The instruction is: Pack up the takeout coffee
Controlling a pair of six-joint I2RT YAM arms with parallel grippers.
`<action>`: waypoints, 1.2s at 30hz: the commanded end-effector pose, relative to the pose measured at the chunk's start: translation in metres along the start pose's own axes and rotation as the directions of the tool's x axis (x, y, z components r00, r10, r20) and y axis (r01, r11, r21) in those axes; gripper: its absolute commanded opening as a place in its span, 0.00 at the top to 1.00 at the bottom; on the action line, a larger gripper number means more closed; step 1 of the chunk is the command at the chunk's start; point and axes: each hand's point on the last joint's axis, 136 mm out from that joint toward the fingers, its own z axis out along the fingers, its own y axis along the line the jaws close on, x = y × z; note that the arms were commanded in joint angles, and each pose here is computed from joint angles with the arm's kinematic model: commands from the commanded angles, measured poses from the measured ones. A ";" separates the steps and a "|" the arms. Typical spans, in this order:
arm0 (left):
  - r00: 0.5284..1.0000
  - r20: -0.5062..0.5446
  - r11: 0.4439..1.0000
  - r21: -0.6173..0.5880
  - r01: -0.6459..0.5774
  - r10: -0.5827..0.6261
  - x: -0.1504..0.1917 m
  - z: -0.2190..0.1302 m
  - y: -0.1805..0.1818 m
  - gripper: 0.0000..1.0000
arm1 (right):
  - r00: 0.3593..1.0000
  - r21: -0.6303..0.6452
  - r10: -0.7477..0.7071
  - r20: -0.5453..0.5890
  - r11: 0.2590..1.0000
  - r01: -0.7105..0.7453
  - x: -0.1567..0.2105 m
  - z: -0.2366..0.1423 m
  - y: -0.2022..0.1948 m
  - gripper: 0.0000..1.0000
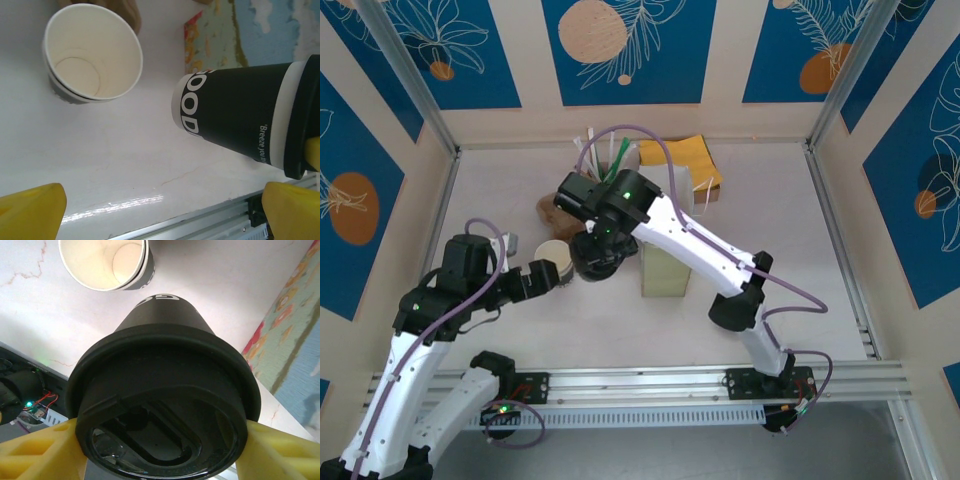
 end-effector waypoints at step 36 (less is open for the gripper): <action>1.000 0.021 0.977 0.211 -0.024 0.020 -0.023 0.007 -0.060 0.00 | 0.971 0.004 0.150 0.187 0.988 -0.154 0.045 -0.126 -0.086 0.33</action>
